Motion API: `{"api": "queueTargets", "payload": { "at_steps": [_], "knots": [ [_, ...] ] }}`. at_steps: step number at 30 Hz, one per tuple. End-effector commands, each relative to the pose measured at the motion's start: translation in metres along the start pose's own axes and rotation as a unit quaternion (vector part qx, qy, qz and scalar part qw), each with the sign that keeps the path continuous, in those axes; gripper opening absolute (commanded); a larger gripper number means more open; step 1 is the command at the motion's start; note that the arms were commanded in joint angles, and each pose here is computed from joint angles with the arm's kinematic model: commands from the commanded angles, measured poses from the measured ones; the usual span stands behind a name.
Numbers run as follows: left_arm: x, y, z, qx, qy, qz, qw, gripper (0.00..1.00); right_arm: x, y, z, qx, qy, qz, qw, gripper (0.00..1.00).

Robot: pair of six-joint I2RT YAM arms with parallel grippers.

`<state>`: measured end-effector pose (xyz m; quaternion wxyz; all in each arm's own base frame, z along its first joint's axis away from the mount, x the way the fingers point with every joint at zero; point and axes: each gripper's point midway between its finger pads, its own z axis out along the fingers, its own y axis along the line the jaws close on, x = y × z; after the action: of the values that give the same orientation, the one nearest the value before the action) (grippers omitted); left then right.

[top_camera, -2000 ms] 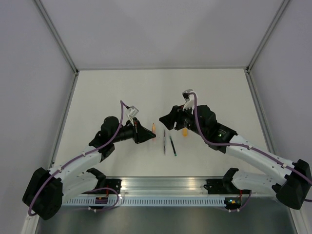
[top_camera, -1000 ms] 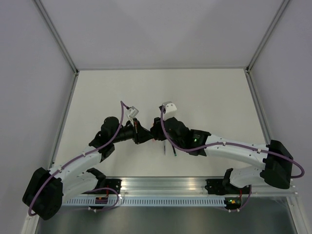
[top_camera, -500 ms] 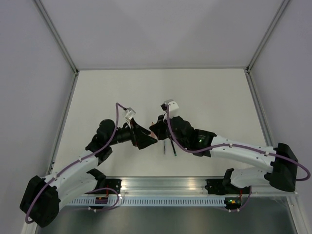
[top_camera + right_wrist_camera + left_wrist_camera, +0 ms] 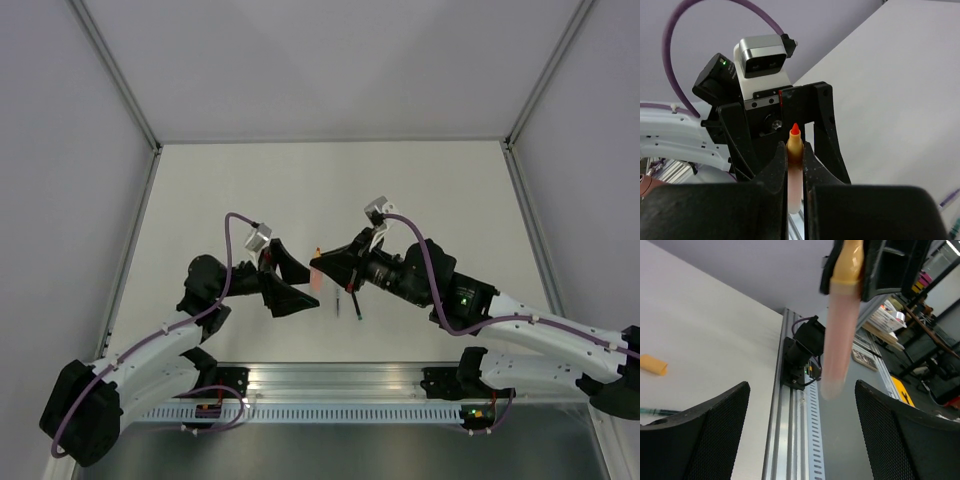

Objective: Insert the pens into the pen caps

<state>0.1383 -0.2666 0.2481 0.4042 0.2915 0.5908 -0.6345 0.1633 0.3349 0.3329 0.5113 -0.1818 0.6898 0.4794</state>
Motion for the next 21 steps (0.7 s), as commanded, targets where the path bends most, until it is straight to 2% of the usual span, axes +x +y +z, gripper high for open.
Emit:
{"api": "queueTargets", "payload": {
  "at_steps": [1,2,3,4,7,13,21],
  "knots": [
    [-0.006,-0.044,0.0,0.107,0.007,0.035,0.994,0.88,0.009,0.013,0.0,-0.041,0.015,-0.003,0.999,0.0],
    [-0.007,-0.046,0.0,0.11,0.006,0.038,0.993,0.85,0.009,0.013,-0.001,-0.041,0.016,-0.004,0.999,0.0],
    [-0.007,-0.046,0.0,0.11,0.005,0.04,0.993,0.76,0.011,0.012,-0.001,-0.04,0.017,-0.007,0.999,0.0],
    [-0.008,-0.046,0.0,0.11,0.003,0.045,0.993,0.7,0.011,0.011,-0.001,-0.04,0.016,-0.011,0.999,0.0],
    [-0.01,-0.05,-0.002,0.114,0.0,0.049,0.992,0.6,0.015,0.01,0.0,-0.043,0.022,-0.022,0.999,0.0],
    [-0.009,-0.056,-0.002,0.122,-0.001,0.057,0.991,0.51,0.017,0.011,0.002,-0.051,0.017,-0.029,0.998,0.0],
    [-0.002,-0.053,0.002,0.128,0.016,0.041,0.991,0.45,0.018,0.023,0.009,-0.081,0.023,-0.026,0.996,0.0]
  ]
}}
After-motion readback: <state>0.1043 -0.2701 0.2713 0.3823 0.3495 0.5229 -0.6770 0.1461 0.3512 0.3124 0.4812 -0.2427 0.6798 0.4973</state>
